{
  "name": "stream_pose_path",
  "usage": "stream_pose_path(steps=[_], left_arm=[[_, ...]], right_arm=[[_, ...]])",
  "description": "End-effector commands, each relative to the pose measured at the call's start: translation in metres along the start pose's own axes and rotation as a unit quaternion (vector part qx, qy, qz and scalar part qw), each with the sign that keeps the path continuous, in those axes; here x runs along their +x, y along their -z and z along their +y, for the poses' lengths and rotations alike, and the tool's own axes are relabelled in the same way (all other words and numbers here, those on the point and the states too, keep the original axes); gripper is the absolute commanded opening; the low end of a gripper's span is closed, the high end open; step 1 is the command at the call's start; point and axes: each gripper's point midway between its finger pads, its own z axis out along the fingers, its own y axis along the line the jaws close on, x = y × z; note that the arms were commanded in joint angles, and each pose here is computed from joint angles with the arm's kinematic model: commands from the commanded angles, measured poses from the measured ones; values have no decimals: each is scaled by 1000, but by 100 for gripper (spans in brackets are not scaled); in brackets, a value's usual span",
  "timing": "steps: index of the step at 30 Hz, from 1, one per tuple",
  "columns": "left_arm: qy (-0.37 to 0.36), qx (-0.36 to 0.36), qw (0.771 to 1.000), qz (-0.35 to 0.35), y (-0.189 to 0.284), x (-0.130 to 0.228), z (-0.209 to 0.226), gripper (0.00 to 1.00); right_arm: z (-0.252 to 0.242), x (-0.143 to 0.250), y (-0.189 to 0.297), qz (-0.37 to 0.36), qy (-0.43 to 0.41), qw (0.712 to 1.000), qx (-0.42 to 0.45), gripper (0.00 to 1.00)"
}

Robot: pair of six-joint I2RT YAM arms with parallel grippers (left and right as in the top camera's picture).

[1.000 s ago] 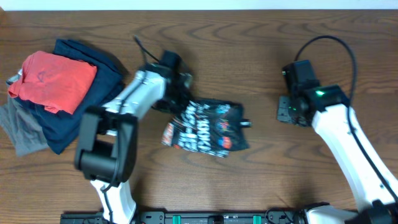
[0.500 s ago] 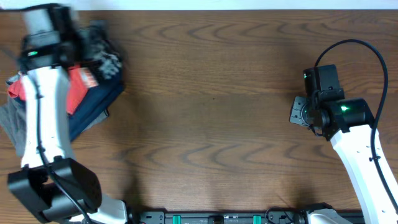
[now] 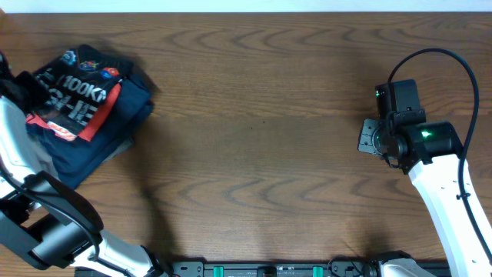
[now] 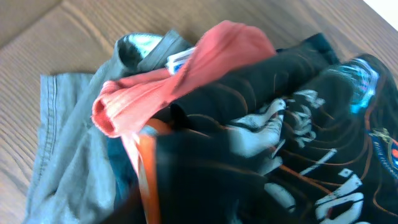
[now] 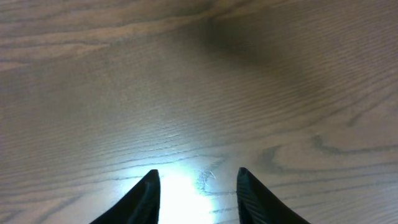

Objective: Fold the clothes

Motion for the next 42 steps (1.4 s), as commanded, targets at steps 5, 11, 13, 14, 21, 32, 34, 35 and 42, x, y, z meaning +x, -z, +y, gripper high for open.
stream_pose_path(steps=[5, 11, 13, 14, 21, 32, 34, 35, 42], left_arm=[[78, 14, 997, -9, 10, -7, 12, 90], [42, 153, 987, 2, 33, -2, -60, 98], [-7, 174, 985, 10, 37, 9, -93, 98], [-30, 184, 982, 16, 39, 16, -110, 98], [-227, 189, 950, 98, 54, 118, -213, 98], [-353, 88, 870, 333, 118, 267, -190, 99], [-338, 65, 865, 364, 130, 275, -175, 99], [-335, 60, 865, 369, 136, 277, -170, 99], [-332, 137, 902, 240, 173, 267, -161, 99]], right_arm=[[-2, -6, 2, -15, 1, 1000, 3, 48], [16, -20, -1, -35, -4, 999, -40, 72], [31, -27, -3, -40, 1, 996, -77, 76], [40, -30, -4, -42, 8, 994, -97, 79], [95, -36, -16, -39, 116, 967, -225, 99], [81, -2, -24, 36, 118, 972, -201, 99], [70, 8, -24, 59, 93, 978, -175, 99], [65, 11, -23, 65, 82, 981, -162, 99], [53, 5, 17, -9, 74, 983, -166, 99]])
